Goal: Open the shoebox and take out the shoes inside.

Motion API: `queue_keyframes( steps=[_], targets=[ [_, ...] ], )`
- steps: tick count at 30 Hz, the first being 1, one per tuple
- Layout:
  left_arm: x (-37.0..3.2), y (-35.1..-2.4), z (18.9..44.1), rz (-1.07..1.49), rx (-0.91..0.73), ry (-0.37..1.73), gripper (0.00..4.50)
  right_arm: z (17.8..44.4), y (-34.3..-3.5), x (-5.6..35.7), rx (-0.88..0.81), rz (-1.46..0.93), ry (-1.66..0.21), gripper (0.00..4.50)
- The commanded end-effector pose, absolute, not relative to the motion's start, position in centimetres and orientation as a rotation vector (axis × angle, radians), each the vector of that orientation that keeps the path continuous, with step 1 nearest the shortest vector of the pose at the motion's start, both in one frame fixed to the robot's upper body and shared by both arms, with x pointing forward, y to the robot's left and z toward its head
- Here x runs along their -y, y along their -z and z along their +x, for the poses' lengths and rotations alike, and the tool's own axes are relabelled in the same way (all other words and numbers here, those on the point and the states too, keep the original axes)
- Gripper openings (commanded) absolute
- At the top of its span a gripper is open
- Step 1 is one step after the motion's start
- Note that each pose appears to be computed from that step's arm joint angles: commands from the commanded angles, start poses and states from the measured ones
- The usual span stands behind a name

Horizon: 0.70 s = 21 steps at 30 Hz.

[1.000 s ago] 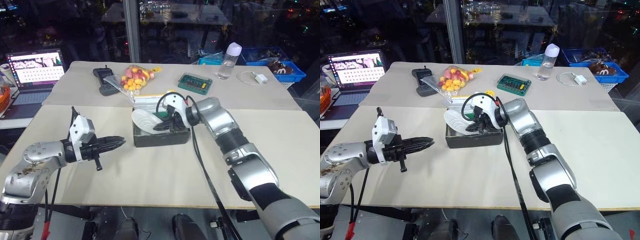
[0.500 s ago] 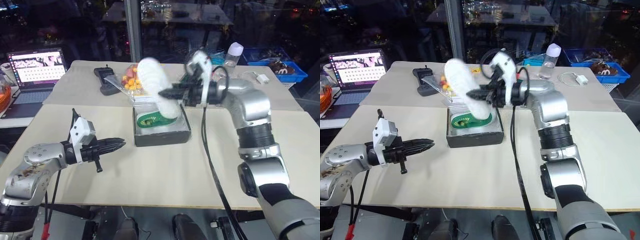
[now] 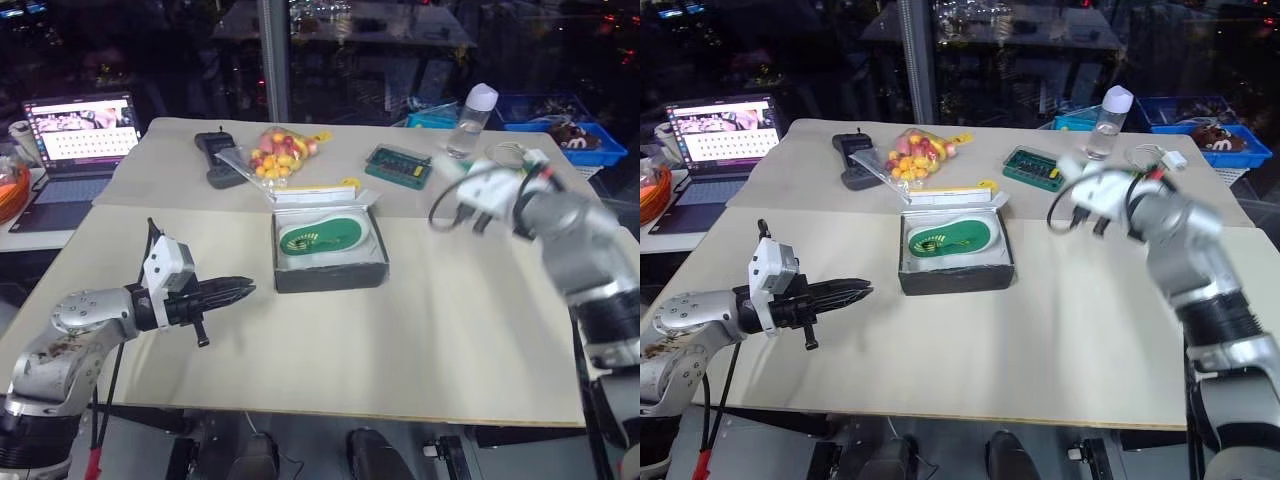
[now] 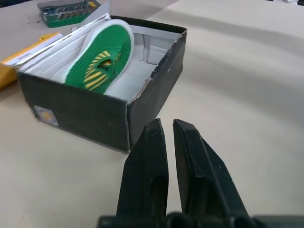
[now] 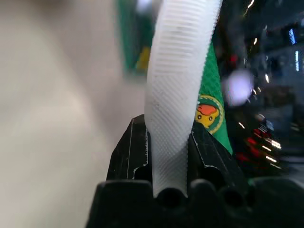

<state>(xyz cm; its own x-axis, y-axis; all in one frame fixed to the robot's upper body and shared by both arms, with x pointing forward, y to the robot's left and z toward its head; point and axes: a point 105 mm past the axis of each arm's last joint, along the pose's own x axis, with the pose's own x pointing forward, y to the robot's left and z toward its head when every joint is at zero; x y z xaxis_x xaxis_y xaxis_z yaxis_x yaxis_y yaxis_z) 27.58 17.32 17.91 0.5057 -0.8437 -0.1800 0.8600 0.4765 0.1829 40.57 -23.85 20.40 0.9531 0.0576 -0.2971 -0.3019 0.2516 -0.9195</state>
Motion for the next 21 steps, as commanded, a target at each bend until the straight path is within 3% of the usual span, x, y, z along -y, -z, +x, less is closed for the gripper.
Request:
queue_keyframes(
  steps=[1, 7, 12, 21],
  targets=[
    [-16.9, -18.9, 27.3, 0.274, -0.028, 1.064, 0.42, 40.5, -19.5, 23.0, -0.176, -1.394, -0.208, 0.66],
    [-16.7, -19.2, 27.5, 0.267, -0.020, 1.067, 0.42, 39.7, -14.2, 22.6, -0.284, -1.312, -0.298, 0.66],
    [-16.7, -19.1, 27.6, 0.270, -0.022, 1.068, 0.42, 38.5, -12.8, 20.9, -0.343, -1.099, -0.399, 0.66],
    [-16.6, -18.9, 27.5, 0.266, -0.027, 1.075, 0.42, 35.5, -13.0, 18.8, -0.372, -0.899, -0.600, 3.72]
  ],
)
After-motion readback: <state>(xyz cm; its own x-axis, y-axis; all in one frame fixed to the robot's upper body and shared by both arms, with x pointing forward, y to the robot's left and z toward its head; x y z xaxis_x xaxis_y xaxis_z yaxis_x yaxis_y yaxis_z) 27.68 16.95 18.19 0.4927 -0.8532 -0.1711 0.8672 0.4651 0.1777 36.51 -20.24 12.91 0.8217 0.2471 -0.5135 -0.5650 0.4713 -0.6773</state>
